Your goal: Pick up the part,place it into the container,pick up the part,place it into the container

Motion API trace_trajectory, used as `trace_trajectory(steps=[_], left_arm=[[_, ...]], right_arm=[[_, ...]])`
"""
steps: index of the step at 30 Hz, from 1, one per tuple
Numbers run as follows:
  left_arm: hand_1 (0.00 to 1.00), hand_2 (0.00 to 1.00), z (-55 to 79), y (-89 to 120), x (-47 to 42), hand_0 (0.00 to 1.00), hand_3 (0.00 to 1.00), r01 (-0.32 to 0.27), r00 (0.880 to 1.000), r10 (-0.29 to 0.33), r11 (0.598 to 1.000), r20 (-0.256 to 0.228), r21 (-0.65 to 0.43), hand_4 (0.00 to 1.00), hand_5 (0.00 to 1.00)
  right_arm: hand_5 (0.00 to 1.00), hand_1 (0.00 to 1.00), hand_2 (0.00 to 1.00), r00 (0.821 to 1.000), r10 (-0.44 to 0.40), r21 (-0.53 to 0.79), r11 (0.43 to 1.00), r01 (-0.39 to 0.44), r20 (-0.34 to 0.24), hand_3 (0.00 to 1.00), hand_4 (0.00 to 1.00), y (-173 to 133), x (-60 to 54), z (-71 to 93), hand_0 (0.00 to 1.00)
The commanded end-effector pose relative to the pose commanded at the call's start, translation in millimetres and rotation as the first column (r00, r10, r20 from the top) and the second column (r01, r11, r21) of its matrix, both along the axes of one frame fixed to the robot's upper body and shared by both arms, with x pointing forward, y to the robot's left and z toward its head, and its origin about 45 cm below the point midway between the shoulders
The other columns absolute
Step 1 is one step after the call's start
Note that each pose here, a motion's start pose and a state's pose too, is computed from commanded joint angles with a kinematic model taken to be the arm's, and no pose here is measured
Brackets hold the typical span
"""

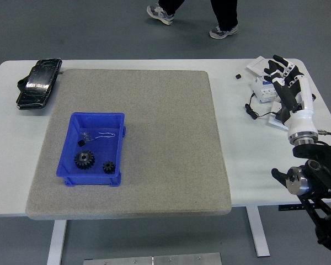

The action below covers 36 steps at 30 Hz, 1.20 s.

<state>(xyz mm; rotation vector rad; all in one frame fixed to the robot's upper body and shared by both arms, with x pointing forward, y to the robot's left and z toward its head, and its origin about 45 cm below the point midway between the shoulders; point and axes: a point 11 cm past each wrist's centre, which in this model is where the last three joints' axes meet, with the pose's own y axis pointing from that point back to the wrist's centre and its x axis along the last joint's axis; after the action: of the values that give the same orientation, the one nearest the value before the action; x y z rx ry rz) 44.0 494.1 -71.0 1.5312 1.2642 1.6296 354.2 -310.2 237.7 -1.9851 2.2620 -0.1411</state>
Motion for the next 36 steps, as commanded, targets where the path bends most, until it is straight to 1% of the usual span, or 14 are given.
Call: trace_trajectory(steps=[7,21,29,36], left_arm=[[0.672,0.647,0.6,0.7,1.7,0.719,0.6,0.002,1.0,-0.002,1.0,0.002,0.001,0.676,0.322],[0.672,0.647,1.3,1.0,5.9,0.719,0.6,0.004,1.0,-0.004,1.0,0.01,0.002,0.676,0.32],[0.672,0.646,1.9,2.2,5.4,0.719,0.601,0.004,1.0,-0.004,1.0,0.007,0.005,0.675,0.319],[0.672,0.646,2.1,2.2,7.2,0.718,0.601,0.005,1.0,-0.005,1.0,0.012,0.005,0.673,0.317]], right_arm=[[0.447,0.715,0.749,1.0,-0.014,0.0,1.0,0.014,-0.005,0.728,0.744,-4.8,-2.8,-2.2,0.733],[0.451,0.71,0.749,1.0,-0.029,-0.009,1.0,0.029,0.007,0.727,0.745,-8.0,-2.5,1.1,0.73],[0.451,0.709,0.748,0.999,-0.032,-0.011,0.999,0.032,0.01,0.726,0.745,-8.4,-2.5,2.1,0.729],[0.451,0.704,0.748,0.999,-0.037,-0.01,0.999,0.037,0.013,0.726,0.745,-9.8,-2.4,3.1,0.727]])
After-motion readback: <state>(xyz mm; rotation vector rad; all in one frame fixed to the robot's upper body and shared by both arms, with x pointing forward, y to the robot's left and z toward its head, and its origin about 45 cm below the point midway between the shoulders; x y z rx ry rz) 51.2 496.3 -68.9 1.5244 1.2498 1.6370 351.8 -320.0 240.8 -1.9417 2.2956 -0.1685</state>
